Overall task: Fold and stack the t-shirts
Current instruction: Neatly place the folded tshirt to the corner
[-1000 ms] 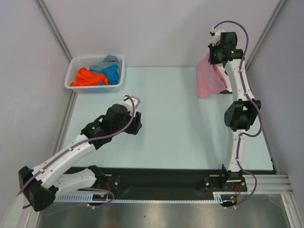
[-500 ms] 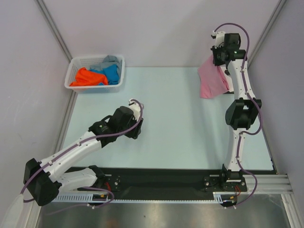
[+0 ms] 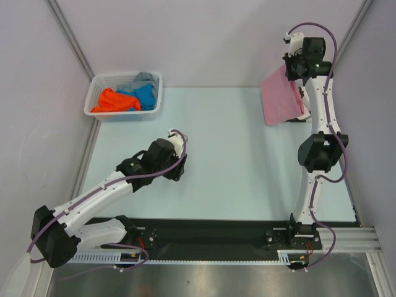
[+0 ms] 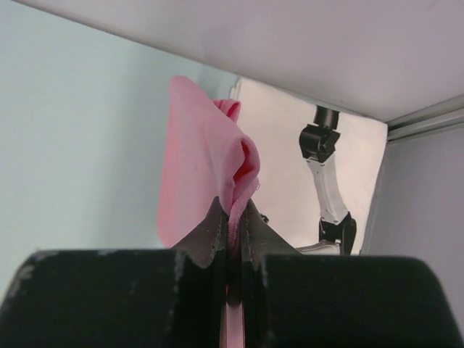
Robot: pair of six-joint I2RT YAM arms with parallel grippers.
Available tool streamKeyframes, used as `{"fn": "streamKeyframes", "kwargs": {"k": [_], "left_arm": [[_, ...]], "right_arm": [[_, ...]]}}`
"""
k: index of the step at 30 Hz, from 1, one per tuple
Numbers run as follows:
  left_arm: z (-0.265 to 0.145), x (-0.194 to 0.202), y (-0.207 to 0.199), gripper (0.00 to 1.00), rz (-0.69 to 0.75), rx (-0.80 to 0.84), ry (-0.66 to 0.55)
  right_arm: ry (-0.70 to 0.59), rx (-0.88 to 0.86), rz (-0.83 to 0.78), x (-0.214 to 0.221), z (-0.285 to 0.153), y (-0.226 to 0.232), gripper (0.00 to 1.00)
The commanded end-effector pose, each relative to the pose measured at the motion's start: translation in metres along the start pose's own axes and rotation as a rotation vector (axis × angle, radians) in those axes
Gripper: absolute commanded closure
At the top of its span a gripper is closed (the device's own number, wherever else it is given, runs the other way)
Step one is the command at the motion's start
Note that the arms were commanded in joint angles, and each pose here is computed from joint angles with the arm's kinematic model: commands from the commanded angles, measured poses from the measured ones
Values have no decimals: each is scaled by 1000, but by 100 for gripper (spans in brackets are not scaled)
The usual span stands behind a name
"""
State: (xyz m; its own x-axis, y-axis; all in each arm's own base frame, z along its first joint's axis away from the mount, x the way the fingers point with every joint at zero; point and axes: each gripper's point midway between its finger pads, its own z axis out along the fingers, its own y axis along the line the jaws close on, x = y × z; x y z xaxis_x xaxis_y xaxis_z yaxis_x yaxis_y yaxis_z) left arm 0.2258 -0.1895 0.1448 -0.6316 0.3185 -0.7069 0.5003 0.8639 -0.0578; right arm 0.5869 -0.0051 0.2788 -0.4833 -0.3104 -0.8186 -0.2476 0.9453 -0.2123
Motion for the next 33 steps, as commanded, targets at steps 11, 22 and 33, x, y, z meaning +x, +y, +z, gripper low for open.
{"fn": "streamKeyframes", "kwargs": {"k": [11,22,33], "left_arm": [[-3,-2,-1,49,5,16,-28],[-1,-2,-1,49,7,20,-25],[-1,3,1,49,10,11,-8]], "right_arm": [[-160,42,-45,-54,-49,-15,100],[-147,33,-38,-49,-45,-14,100],[-133,34,-34,-39,-23,-19,100]]}}
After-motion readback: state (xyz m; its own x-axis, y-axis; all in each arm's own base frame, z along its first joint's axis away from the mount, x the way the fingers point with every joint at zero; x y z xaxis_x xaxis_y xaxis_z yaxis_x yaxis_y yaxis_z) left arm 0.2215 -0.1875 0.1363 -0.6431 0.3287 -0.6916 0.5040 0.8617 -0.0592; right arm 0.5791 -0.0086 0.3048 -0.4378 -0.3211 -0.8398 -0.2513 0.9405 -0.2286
